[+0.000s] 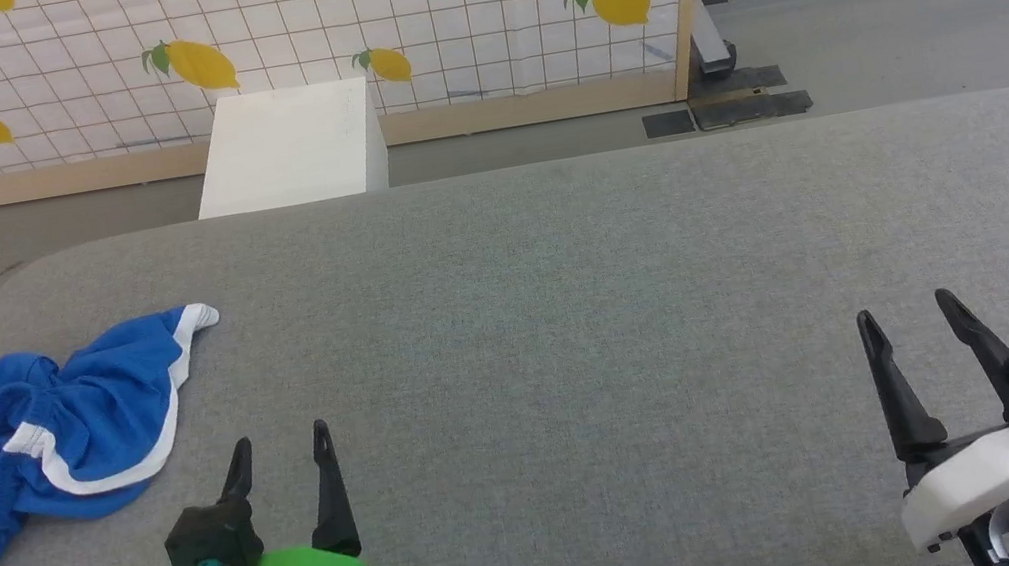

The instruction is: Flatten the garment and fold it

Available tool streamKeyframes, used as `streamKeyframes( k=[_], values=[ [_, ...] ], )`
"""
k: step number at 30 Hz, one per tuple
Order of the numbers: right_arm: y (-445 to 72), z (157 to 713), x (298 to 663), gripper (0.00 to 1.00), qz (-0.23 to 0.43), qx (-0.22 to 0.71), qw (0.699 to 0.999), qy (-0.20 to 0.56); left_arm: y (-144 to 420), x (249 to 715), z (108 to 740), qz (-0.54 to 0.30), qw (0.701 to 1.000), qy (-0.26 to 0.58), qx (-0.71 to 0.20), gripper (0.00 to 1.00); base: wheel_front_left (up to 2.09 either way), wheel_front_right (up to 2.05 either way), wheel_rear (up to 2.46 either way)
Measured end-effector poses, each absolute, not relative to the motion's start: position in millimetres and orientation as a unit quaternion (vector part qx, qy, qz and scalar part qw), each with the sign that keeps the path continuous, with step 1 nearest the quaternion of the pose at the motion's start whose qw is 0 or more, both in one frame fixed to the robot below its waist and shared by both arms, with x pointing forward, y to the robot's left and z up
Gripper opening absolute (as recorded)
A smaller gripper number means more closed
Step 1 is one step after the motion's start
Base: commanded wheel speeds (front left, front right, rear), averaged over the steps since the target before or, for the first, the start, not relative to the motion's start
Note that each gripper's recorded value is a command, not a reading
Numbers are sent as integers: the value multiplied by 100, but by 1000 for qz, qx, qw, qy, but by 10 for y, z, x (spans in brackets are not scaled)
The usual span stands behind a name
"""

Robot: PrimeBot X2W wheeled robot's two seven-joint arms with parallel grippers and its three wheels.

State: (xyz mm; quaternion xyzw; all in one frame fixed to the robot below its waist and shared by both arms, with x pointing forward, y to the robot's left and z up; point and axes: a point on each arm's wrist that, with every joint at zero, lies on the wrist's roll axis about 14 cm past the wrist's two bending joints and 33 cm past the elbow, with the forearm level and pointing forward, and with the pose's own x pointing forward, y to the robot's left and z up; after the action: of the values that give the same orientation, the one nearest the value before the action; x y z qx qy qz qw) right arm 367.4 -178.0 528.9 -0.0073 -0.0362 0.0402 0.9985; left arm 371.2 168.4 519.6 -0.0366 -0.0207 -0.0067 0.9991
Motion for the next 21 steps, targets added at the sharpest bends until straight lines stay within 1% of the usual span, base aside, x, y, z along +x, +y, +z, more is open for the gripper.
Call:
streamKeyframes(
  k=[21],
  values=[
    [-1792,5295,3693,100,38,3,998,-49,1669,3714,5206,-5,998,-33,-59,100,0,0,0]
  ],
)
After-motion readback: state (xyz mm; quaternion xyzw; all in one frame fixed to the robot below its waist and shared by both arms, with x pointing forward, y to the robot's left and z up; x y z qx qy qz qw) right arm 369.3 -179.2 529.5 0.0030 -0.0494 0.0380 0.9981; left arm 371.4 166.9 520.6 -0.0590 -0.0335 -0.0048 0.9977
